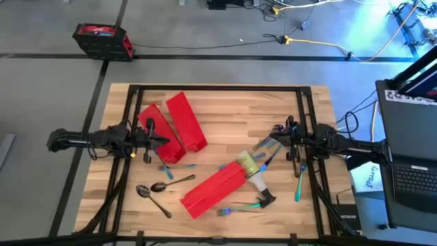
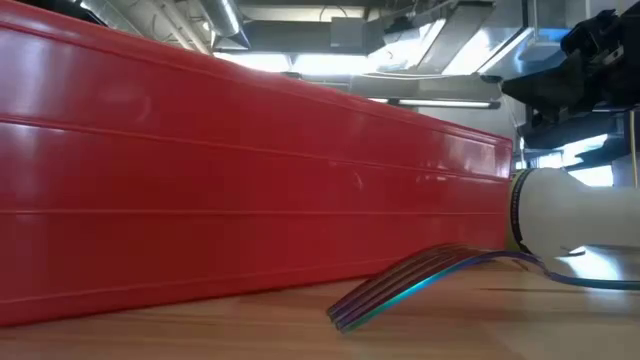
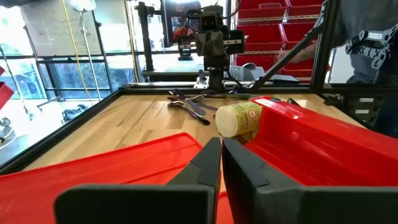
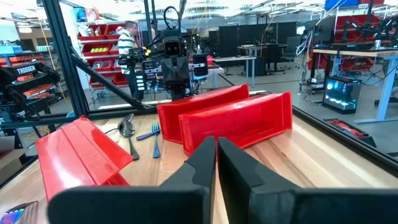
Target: Sort silverware
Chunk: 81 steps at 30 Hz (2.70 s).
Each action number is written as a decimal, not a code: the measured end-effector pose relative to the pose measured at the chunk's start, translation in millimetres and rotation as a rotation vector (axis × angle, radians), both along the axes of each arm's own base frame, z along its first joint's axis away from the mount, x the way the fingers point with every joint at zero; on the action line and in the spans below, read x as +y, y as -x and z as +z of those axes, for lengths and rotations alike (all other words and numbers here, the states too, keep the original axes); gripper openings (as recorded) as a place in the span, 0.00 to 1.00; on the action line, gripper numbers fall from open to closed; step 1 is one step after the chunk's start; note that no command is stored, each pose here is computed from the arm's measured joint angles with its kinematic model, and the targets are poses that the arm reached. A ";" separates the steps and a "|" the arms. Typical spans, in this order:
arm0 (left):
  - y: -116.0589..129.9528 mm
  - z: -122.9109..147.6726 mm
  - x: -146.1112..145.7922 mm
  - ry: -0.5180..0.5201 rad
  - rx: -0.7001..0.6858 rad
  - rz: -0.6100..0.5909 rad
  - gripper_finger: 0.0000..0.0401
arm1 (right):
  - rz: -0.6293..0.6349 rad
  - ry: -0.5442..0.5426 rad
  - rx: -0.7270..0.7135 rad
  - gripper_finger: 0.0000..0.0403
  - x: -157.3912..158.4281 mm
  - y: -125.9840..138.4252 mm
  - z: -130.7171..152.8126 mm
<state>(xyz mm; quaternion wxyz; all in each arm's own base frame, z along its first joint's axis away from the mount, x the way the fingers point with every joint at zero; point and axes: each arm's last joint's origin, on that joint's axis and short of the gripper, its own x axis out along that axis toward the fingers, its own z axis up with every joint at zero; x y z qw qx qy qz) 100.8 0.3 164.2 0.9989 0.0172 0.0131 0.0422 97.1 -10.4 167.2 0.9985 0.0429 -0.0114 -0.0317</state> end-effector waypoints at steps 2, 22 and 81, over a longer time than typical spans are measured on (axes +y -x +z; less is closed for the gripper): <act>0.0 0.0 0.0 0.000 0.000 0.000 0.00 | 0.000 0.000 0.000 0.00 0.0 0.0 0.0; 0.0 0.2 0.0 0.000 -0.001 0.000 0.00 | 0.000 0.000 0.000 0.00 0.0 0.0 0.0; 0.0 0.0 0.0 0.000 0.000 0.000 0.00 | -0.189 -0.276 -0.370 0.00 -8.2 -8.9 35.3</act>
